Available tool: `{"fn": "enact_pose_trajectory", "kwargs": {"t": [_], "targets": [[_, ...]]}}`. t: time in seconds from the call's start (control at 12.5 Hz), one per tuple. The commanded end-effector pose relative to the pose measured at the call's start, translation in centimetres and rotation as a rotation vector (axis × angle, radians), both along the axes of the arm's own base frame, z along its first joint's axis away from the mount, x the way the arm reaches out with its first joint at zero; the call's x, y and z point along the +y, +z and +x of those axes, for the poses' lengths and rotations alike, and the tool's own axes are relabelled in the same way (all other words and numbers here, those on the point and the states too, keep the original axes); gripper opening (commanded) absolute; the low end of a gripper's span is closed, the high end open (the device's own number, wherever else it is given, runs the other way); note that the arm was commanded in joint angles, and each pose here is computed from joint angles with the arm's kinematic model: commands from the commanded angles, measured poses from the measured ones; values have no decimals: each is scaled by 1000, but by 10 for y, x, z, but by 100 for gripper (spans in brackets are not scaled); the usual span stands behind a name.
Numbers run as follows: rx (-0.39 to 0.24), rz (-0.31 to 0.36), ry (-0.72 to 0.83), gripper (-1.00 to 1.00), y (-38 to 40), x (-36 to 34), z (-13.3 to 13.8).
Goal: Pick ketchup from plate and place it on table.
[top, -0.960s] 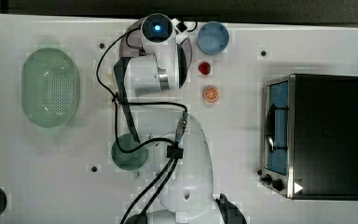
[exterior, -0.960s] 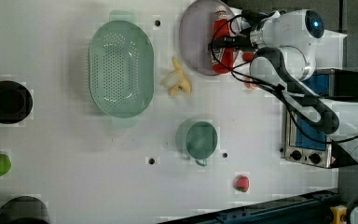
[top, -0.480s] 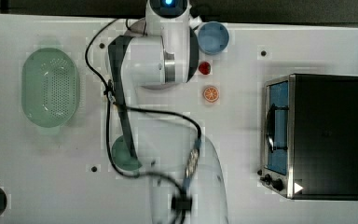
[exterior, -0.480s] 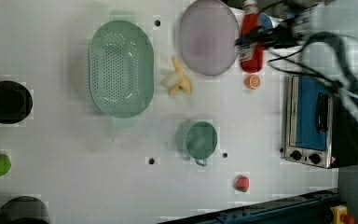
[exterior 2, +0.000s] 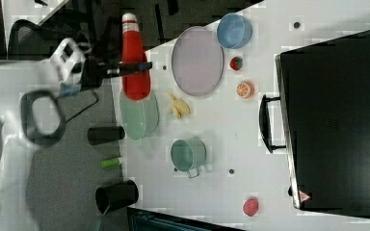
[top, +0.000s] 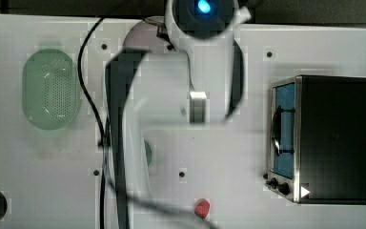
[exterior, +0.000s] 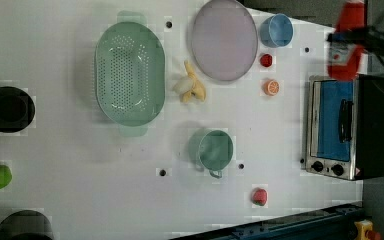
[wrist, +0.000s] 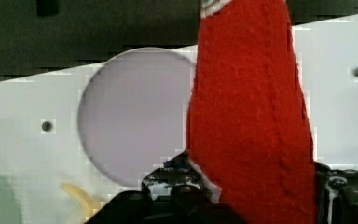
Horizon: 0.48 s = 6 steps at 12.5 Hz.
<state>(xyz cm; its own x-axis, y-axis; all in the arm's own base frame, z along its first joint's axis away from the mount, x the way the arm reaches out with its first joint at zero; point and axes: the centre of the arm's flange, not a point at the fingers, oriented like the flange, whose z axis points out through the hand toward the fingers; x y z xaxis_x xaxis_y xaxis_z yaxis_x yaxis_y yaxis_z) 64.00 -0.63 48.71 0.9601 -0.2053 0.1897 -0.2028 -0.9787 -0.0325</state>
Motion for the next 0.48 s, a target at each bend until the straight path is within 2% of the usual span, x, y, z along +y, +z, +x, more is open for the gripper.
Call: {"fn": "enact_pose_trajectory", "kwargs": {"t": [0.08,0.24,0.48], "targets": [[152,-13,-9,18,-56,-18,-45],[193,-21,-26,18,-69,-25,-77],[205,-23,-47,18,-98,-34,-105]]}}
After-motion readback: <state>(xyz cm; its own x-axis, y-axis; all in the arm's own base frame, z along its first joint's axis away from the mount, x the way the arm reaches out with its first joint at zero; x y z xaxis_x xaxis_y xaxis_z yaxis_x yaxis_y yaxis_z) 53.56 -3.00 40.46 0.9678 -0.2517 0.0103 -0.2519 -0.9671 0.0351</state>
